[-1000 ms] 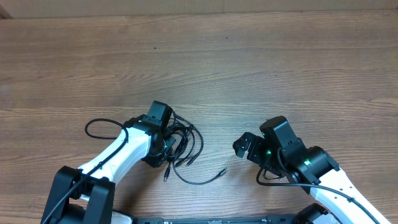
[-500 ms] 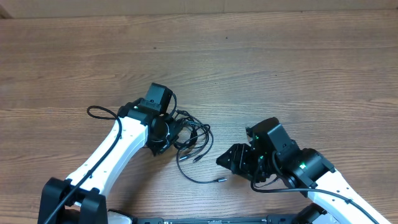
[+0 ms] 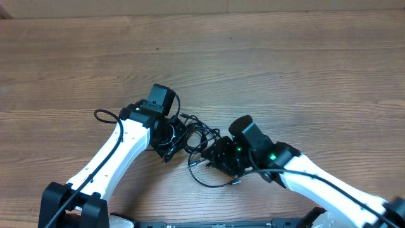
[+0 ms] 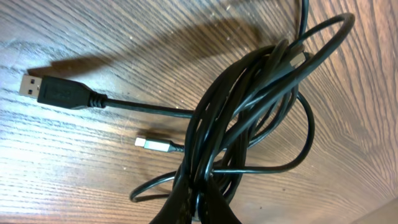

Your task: Untangle cables

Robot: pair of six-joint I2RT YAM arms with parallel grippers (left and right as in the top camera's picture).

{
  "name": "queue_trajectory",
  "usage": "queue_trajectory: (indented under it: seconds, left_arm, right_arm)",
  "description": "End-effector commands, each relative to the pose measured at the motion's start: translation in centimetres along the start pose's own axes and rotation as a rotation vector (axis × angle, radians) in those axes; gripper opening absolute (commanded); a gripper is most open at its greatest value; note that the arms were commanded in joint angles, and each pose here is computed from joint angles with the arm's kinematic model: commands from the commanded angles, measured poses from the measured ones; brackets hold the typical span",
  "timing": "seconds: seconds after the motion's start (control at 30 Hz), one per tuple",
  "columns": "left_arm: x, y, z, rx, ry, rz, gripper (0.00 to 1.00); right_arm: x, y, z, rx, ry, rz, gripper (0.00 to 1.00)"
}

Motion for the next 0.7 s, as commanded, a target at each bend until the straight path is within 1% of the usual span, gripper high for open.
queue_trajectory:
  seconds: [0.0,0.07,0.13,0.27,0.37,0.5,0.67]
  left_arm:
    - [-0.9,-0.8,0.8,-0.047,0.044,-0.036,0.04]
    - [-1.0,-0.8,0.8,-0.05,0.054,-0.037,0.05]
    - [-1.0,-0.8,0.8,-0.05,0.056,-0.037,0.04]
    - [-1.0,-0.8,0.8,-0.049,0.056,-0.037,0.04]
    - [-0.9,-0.8,0.8,-0.046,0.048,-0.037,0.04]
    - [-0.4,-0.6,0.8,-0.028,-0.009,-0.034,0.04]
    - [-0.6,-0.7,0.8,-0.037,0.018,-0.035,0.04]
  right_arm:
    - [0.8,0.1,-1.5,-0.012,-0.006,-0.142,0.34]
    - [1.0,0.1,-2.3,-0.008,0.006,-0.18,0.31]
    - [1.3,0.1,-3.1,0.006,0.016,-0.2,0.3]
    - [1.8,0.7,-3.5,0.04,0.003,-0.182,0.29]
    - [1.5,0.9,-3.5,0.057,0.028,-0.179,0.24]
    - [1.1,0.3,-3.5,0.022,0.06,-0.197,0.27]
    - [1.9,0.3,-3.5,0.02,-0.013,-0.189,0.28]
Point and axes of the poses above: each gripper's point midway between its finger pads, its own z axis back along the fingers, its own y axis along the line the jaws close on, x = y × z, the point moved 7 cm from there along z, back along the fingers, and after that the axes turned 9 degrees about z, right-handed, at the moved point
